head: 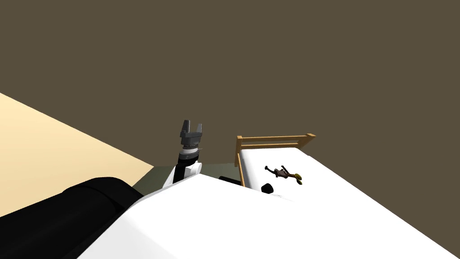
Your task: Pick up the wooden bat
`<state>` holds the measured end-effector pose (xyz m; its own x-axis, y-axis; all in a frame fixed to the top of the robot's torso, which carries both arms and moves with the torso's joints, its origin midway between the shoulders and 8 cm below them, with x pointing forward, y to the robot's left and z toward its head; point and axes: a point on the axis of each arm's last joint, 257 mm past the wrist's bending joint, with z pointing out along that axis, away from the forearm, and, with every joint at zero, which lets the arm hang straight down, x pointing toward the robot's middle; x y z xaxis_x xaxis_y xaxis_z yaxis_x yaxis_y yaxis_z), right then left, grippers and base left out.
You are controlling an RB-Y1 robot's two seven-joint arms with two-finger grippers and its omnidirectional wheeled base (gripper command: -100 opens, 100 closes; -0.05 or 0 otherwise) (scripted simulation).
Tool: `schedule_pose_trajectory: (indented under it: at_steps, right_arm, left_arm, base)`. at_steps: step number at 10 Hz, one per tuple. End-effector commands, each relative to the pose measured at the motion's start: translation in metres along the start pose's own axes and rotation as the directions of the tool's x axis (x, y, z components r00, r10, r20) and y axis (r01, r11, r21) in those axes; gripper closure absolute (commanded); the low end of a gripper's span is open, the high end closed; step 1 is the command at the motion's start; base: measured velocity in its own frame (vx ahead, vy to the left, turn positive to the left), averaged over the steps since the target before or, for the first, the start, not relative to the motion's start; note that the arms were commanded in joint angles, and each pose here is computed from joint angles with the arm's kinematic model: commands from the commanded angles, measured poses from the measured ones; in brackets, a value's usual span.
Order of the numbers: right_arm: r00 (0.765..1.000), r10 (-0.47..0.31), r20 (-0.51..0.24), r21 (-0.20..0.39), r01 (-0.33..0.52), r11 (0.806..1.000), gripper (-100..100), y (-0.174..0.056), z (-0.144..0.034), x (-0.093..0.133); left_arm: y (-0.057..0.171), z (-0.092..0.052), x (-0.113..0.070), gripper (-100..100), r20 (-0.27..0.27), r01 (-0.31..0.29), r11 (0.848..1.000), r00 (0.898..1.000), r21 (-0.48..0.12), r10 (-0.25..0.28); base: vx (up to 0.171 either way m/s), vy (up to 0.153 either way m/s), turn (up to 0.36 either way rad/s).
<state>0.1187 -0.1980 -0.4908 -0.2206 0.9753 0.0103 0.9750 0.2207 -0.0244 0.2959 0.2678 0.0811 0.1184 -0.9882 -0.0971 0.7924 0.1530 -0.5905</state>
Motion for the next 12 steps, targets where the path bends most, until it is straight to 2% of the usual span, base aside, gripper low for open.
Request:
schedule_pose_trajectory:
  at_steps: [1,2,6,7,8,12]
  right_arm:
    - [1.0,0.0,0.0,0.0,0.0,1.0,0,0.0,0.0,0.0]
    - [1.0,0.0,0.0,-0.002,0.0,1.0,-100,0.002,0.007,0.0]
    - [1.0,0.002,-0.001,-0.006,-0.002,1.0,-100,0.005,0.025,-0.001]
    - [1.0,0.001,-0.001,-0.004,-0.001,1.0,-100,0.004,0.022,0.0]
    - [1.0,0.001,0.0,-0.006,-0.001,1.0,100,0.004,0.023,0.0]
    - [1.0,0.003,-0.001,-0.013,-0.003,1.0,100,0.007,0.022,0.0]
  left_arm:
    - [0.0,0.0,0.0,0,0.0,0.0,1.0,1.0,0.0,0.0]
    - [0.0,0.0,0.0,0,0.0,0.0,1.0,1.0,0.0,0.0]
    - [0.0,0.0,0.0,0,0.0,0.0,1.0,1.0,0.0,0.0]
    - [0.0,0.0,0.0,0,0.0,0.0,1.0,1.0,0.0,0.0]
    - [0.0,0.0,0.0,0,0.0,0.0,1.0,1.0,0.0,0.0]
    - [0.0,0.0,0.0,0,0.0,0.0,1.0,1.0,0.0,0.0]
  base:
    - [0.0,0.0,0.0]
    - [-0.007,-0.002,0.009]
    - [-0.013,-0.002,0.006]
    - [-0.005,-0.001,0.001]
    - [0.0,0.0,0.0]
    - [0.0,0.0,0.0]
